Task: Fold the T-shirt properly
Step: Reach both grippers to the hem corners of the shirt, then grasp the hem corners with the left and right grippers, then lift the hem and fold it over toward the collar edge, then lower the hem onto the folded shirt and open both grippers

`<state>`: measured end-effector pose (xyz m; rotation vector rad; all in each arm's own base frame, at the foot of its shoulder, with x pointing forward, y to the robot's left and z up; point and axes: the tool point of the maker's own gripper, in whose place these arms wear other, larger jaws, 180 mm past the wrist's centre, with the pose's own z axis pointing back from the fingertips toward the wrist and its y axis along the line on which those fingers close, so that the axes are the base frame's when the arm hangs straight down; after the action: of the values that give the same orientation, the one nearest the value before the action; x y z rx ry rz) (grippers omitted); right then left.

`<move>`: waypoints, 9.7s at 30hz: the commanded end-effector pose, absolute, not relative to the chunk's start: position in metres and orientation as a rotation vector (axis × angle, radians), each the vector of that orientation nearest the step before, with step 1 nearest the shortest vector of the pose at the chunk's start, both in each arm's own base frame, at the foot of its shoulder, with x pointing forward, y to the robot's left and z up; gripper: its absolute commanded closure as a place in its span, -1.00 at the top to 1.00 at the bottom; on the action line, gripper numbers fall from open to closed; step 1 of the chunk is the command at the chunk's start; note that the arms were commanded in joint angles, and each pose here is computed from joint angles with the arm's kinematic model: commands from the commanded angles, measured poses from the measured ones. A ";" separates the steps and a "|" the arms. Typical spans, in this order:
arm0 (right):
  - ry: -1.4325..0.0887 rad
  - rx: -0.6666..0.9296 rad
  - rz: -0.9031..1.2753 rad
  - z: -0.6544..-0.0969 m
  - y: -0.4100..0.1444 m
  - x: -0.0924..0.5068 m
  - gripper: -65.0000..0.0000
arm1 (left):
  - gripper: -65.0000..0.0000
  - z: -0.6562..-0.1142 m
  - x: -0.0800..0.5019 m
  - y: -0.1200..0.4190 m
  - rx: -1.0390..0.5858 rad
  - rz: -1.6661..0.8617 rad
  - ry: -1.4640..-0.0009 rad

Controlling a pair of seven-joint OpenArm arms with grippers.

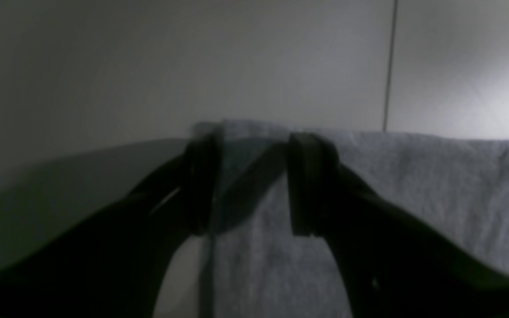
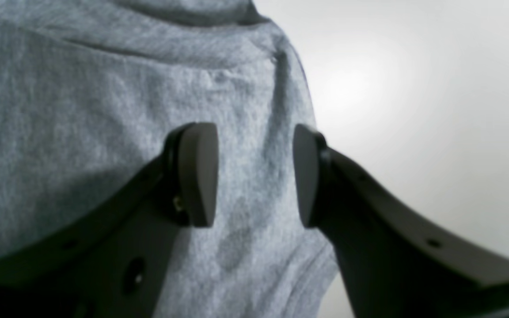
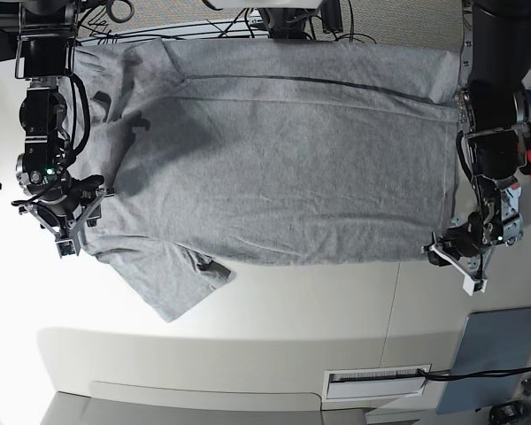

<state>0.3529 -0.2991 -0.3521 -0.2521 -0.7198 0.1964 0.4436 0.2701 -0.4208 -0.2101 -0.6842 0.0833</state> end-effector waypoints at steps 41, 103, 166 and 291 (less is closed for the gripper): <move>-0.766 -0.137 0.380 -0.335 -0.302 0.473 0.19 | -1.00 -0.420 0.442 0.270 -0.209 0.016 -0.714; -0.767 -0.126 0.239 -0.368 -0.305 0.482 0.08 | -1.00 -0.421 0.441 0.270 -0.209 0.015 -0.707; -0.921 -0.603 0.323 -0.308 -0.326 0.393 -1.00 | -1.00 -0.370 0.394 0.260 -0.273 -0.146 -0.866; -0.561 -0.059 0.092 -0.410 -0.275 0.366 -1.00 | -0.05 -0.360 0.271 0.172 -0.512 -0.293 -0.863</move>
<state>0.3652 -0.2701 -0.4143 -0.0432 -0.5665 0.0854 0.2627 0.1694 -0.3742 -0.5078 -0.8110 -0.2842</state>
